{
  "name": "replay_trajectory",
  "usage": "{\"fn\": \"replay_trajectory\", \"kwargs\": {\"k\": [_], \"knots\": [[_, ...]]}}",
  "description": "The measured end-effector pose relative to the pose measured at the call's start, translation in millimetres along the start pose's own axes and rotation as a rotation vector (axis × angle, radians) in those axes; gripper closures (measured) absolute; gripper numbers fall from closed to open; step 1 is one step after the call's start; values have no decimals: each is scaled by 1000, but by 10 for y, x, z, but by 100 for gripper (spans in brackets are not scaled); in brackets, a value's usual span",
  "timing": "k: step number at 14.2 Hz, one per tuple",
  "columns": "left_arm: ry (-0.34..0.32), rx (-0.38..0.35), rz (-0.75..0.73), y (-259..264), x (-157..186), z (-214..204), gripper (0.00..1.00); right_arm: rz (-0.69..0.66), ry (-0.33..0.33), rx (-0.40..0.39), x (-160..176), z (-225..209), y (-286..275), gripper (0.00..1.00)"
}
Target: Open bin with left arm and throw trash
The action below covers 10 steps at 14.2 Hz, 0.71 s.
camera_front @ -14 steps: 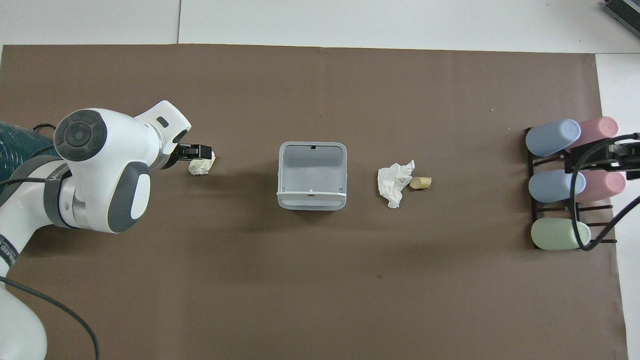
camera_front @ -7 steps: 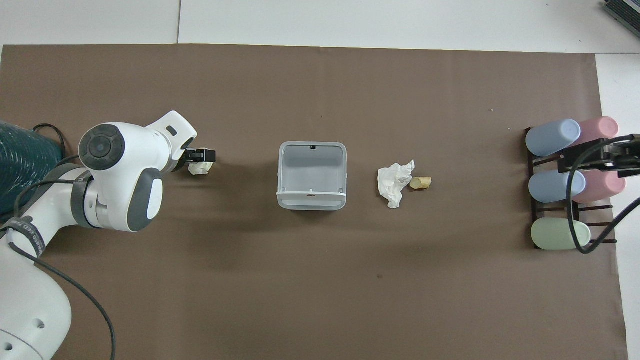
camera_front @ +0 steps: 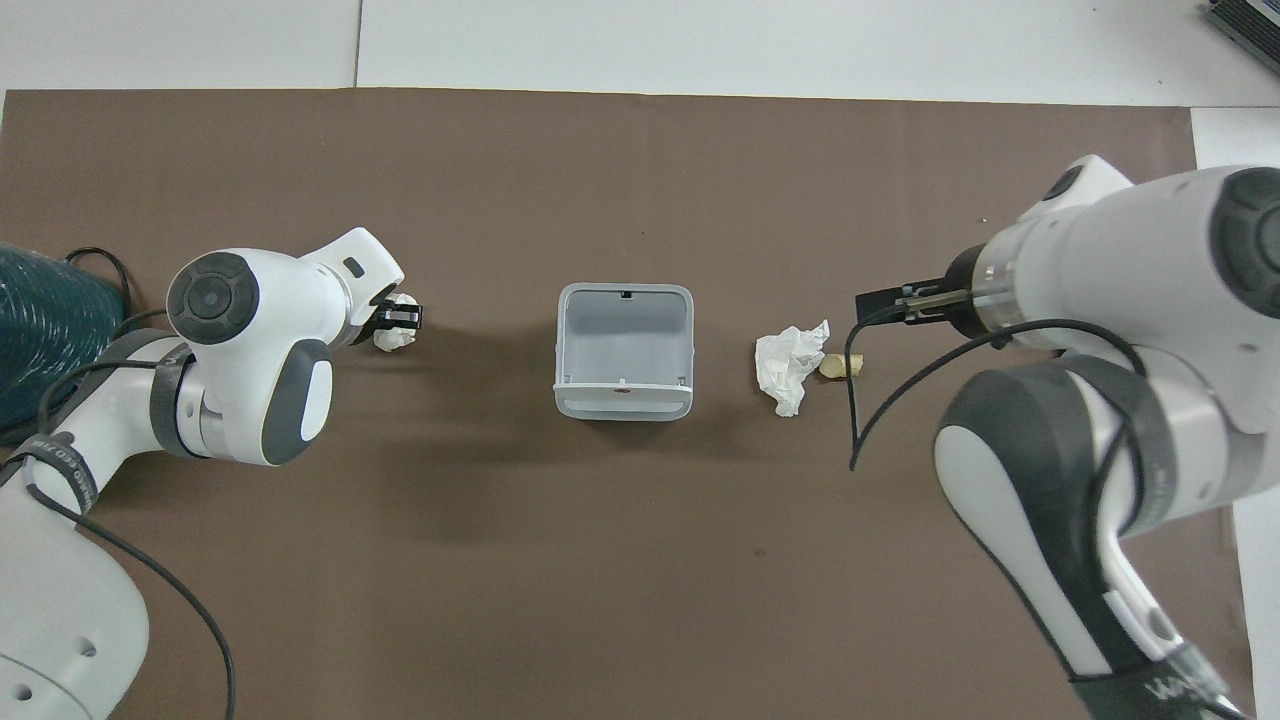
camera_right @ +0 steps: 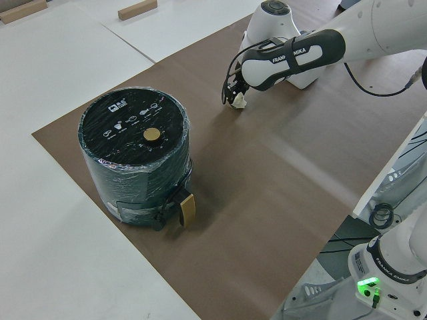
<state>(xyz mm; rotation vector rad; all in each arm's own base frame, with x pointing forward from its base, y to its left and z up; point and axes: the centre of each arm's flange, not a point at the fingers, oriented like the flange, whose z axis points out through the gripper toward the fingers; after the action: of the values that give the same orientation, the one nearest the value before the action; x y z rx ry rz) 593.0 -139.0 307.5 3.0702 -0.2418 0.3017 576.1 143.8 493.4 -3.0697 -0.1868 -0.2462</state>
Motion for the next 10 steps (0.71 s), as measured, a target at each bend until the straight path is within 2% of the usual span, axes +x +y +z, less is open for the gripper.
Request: {"fn": "replay_trajectory", "kwargs": {"k": [2,3,6,8,10], "knots": [[7,-2,6,18,18,-31,82,-19,5,-5,66,605,-173,0],[13,-3,11,35,32,-59,96,-23,10,-9,73,880,-196,0],[38,-11,31,128,126,-206,98,-25,8,-18,-114,1546,-165,0],[45,-22,50,266,183,-337,98,-42,-12,-20,-301,1777,-237,18],[36,-68,53,526,221,-529,98,-50,-36,-18,-376,1826,-303,42]]}}
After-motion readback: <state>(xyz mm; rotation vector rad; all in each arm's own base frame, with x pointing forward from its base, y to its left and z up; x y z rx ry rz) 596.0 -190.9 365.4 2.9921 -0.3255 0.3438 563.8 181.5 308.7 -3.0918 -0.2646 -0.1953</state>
